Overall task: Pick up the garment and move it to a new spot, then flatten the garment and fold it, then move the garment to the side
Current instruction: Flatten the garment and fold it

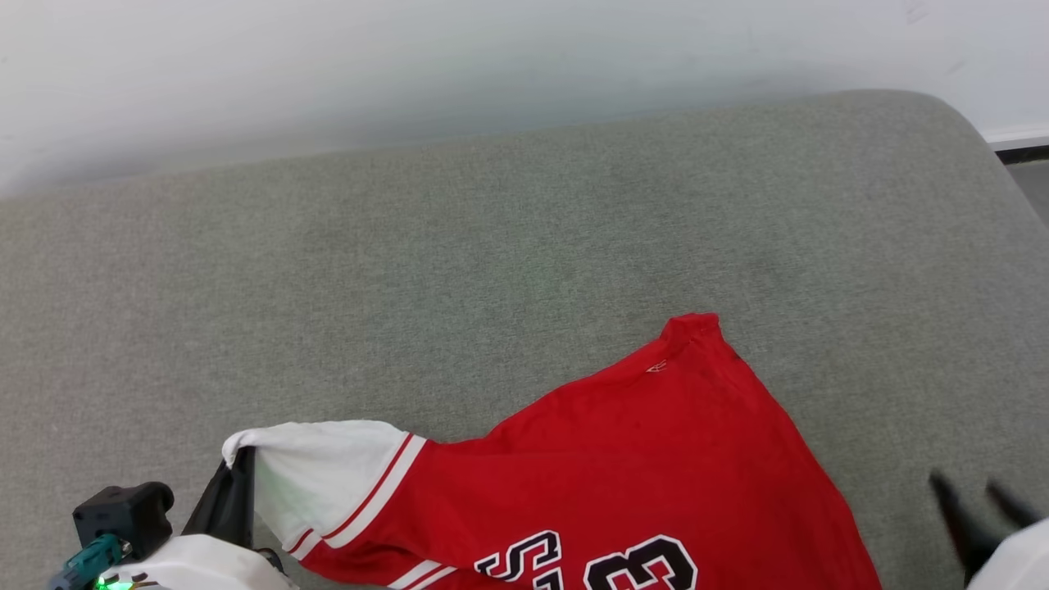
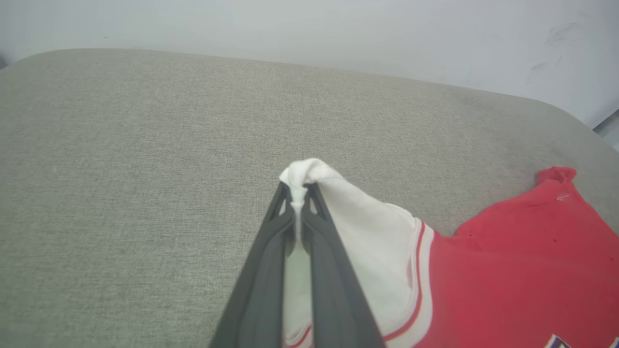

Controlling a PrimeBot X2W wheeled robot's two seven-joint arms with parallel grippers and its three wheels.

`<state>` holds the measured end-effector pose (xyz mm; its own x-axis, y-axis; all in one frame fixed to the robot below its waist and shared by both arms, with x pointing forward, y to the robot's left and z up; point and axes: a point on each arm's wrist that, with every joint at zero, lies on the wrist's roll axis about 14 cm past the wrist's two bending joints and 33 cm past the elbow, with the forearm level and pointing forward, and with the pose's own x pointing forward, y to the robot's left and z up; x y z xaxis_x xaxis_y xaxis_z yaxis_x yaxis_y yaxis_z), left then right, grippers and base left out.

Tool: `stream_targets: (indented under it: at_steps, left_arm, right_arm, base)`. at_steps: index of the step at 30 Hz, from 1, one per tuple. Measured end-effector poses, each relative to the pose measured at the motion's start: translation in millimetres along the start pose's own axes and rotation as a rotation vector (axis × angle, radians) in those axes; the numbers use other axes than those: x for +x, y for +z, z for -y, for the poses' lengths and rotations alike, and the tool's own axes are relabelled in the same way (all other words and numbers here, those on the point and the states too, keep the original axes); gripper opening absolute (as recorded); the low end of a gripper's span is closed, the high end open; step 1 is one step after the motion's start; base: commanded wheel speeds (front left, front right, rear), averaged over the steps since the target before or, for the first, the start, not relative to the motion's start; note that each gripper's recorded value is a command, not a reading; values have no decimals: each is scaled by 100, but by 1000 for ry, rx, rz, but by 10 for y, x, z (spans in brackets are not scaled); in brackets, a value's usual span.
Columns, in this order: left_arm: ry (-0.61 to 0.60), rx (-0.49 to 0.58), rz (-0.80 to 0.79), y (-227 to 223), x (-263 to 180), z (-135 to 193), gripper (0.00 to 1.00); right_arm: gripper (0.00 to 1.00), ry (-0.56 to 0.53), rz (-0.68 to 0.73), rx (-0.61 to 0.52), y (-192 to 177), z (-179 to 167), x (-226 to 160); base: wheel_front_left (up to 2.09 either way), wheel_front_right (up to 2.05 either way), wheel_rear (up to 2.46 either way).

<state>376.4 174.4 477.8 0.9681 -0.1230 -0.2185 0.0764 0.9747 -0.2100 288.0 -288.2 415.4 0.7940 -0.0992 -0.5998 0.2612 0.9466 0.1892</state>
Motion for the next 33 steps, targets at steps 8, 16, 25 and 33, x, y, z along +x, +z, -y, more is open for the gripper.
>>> stream_targets:
  at_steps: [8,16,25,33]
  left_arm:
    - [-17,-8,23,72,92,59,0]
    - [-27,-2,31,88,219,68,0]
    - [-10,-11,9,-41,404,-12,0]
    - [42,-24,-29,-211,406,-173,0]
  right_arm:
    - [100,106,253,-39,775,-296,419]
    - [100,288,-88,-243,714,-973,938]
    - [100,402,-404,-443,265,-1516,1336]
    - [49,430,-556,-461,20,-1590,1499]
  base:
    - [0,0,0]
    - [0,0,0]
    - [0,0,0]
    - [0,0,0]
